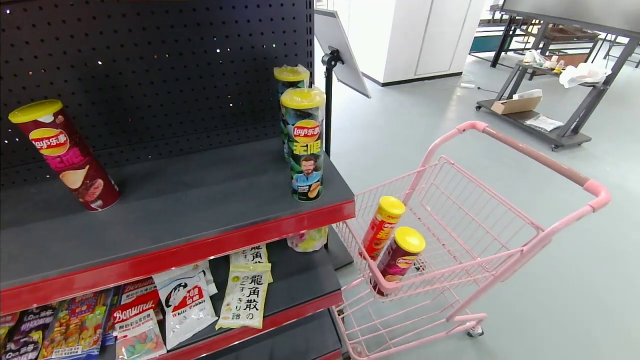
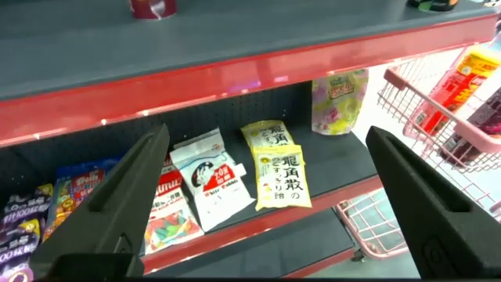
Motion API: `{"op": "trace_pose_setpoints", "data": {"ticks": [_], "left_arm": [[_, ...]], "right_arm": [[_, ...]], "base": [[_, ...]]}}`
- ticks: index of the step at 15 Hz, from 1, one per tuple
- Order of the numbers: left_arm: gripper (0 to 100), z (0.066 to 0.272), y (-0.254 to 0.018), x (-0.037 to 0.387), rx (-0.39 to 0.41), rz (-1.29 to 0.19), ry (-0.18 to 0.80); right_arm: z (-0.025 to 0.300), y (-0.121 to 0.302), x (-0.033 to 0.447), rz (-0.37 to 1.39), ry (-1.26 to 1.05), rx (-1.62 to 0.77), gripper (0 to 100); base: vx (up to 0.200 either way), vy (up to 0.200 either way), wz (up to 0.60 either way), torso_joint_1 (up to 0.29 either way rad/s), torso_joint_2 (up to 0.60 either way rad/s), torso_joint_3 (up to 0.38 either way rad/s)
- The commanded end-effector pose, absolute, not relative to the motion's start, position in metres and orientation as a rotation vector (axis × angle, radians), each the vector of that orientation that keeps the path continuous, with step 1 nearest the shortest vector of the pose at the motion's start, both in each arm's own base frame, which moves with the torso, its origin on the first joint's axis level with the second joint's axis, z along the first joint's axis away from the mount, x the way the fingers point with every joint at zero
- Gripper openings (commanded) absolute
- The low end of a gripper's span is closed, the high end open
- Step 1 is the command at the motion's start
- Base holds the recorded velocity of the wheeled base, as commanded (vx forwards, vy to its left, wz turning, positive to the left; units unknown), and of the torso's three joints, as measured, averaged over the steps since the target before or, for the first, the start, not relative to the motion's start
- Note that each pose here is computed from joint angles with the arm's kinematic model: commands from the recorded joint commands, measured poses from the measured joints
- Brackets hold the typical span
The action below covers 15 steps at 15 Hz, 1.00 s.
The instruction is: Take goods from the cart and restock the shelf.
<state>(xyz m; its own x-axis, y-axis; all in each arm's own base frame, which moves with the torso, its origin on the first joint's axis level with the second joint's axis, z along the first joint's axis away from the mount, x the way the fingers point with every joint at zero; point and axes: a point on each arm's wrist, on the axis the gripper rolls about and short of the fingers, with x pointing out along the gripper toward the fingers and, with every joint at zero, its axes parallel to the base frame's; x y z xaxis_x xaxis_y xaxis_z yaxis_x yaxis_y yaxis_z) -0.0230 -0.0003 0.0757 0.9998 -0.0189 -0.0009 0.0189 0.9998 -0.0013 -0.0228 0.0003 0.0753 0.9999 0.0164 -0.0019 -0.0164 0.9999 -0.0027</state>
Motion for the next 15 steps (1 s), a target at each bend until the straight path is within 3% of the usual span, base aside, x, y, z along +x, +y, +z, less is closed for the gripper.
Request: {"op": "trace_pose_setpoints", "data": {"ticks": [1,8,15], "left_arm": [[100,0.0760,-0.0003,-0.0230,-0.003,-0.018,0.000],[100,0.0756,-0.0003,-0.0229,-0.003,-0.018,0.002],[100,0.0760,-0.0003,-0.0230,-0.002,-0.018,0.000]], "right_arm": [[0.0754,0.0003,-0.0227,0.017,0.003,-0.003,100],[0.0754,0.0003,-0.0227,0.017,0.003,-0.003,100],[0.0754,0.0003,-0.0227,0.018,0.003,-0.003,100]], "base": [[0.000,0.000,0.00,-0.139,0.37,0.222],[0.000,0.000,0.00,-0.145,0.38,0.239],[0.000,0.000,0.00,-0.183,0.54,0.352]]}}
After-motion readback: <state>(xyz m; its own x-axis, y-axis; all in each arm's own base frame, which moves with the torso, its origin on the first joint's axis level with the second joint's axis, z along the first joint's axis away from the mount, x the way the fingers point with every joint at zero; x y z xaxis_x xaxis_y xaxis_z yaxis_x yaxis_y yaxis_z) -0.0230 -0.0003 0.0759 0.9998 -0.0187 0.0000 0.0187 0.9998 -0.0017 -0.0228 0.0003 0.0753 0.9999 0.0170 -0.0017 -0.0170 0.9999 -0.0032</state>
